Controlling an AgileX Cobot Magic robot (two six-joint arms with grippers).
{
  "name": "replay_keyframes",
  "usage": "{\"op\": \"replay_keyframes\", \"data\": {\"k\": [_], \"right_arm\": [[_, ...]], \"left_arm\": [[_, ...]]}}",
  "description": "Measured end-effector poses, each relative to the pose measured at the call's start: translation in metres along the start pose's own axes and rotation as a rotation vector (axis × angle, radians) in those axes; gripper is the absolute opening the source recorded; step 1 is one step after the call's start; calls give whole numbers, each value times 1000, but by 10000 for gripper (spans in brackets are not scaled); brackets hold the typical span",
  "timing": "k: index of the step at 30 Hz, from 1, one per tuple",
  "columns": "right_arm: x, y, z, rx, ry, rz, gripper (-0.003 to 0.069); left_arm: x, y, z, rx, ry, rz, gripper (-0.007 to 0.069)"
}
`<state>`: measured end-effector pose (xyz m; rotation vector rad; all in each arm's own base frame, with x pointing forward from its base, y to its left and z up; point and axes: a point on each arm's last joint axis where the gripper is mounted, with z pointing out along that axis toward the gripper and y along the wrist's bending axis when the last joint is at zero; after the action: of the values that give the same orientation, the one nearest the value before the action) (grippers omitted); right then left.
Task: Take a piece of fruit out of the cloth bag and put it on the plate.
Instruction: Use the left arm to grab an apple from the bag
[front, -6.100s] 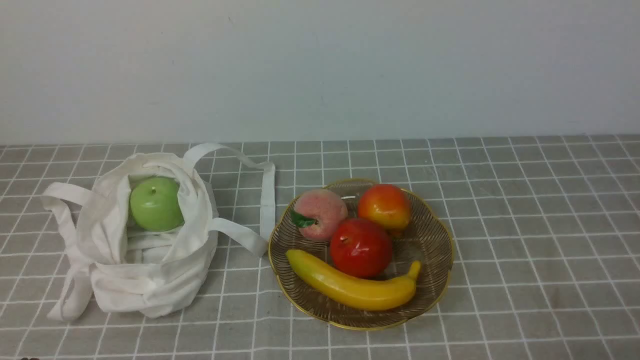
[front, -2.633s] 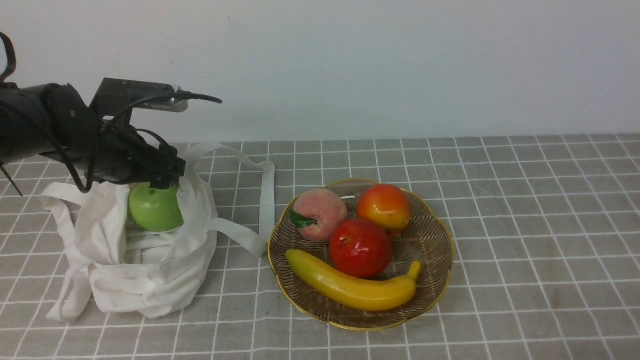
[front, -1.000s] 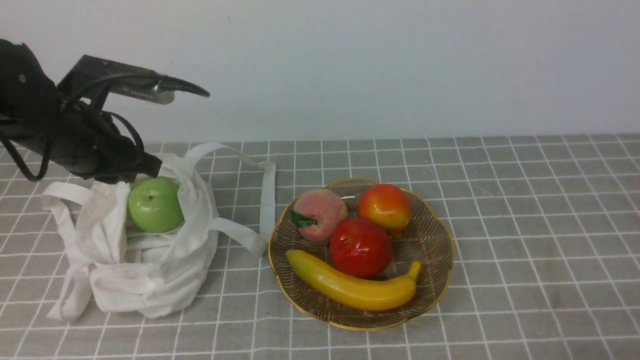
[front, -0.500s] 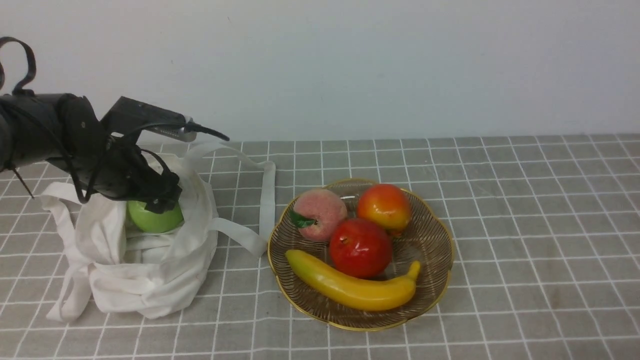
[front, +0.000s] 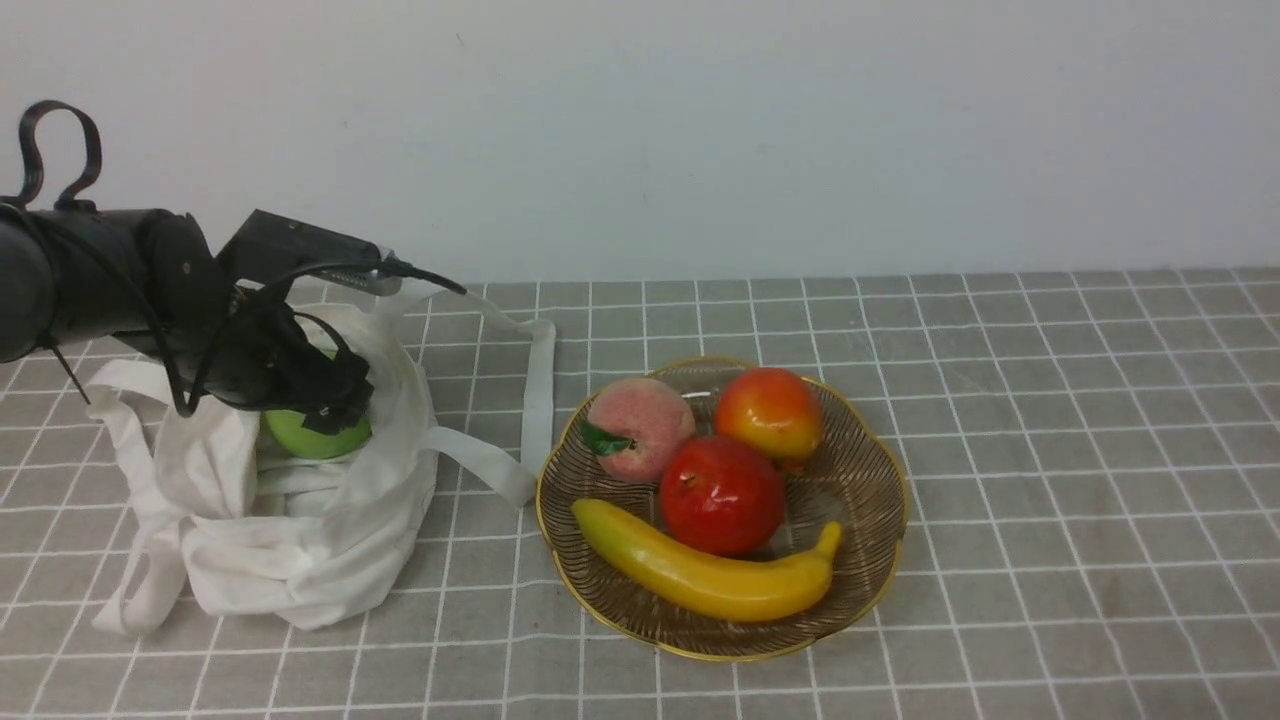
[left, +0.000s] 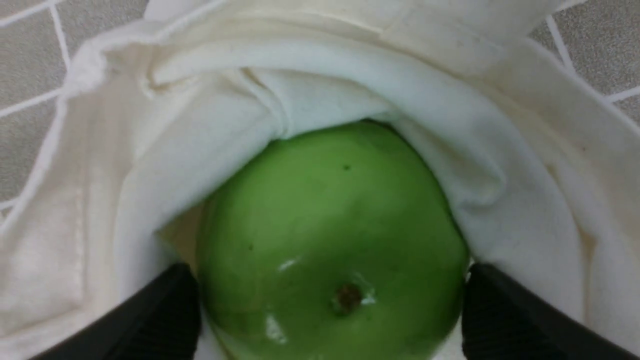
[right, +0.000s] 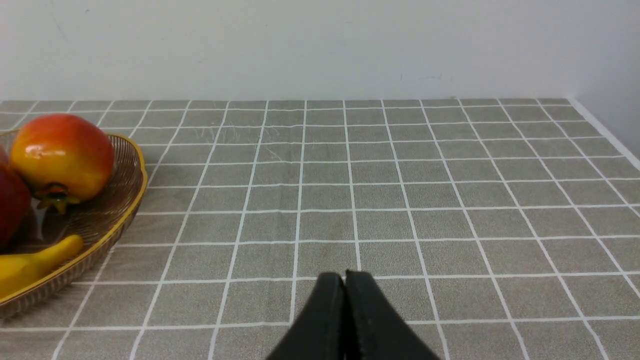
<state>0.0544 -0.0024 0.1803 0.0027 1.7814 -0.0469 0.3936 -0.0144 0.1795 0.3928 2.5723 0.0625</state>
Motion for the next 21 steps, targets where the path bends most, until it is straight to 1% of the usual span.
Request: {"op": "replay_keyframes", "data": {"k": [2, 6, 11, 17, 21], "right_arm": [[0, 0, 0, 0, 0, 0, -18], [0, 0, 0, 0, 0, 0, -18], [0, 0, 0, 0, 0, 0, -18], [0, 0, 0, 0, 0, 0, -18], [0, 0, 0, 0, 0, 0, -18]], "left_arm": [[-1, 1, -3, -5, -5, 8, 643], [-7, 2, -23, -18, -45, 16, 643], [-15, -5, -39, -18, -89, 35, 643], [-11, -13, -24, -2, -53, 54, 632], [-7, -12, -10, -14, -23, 91, 632]]}}
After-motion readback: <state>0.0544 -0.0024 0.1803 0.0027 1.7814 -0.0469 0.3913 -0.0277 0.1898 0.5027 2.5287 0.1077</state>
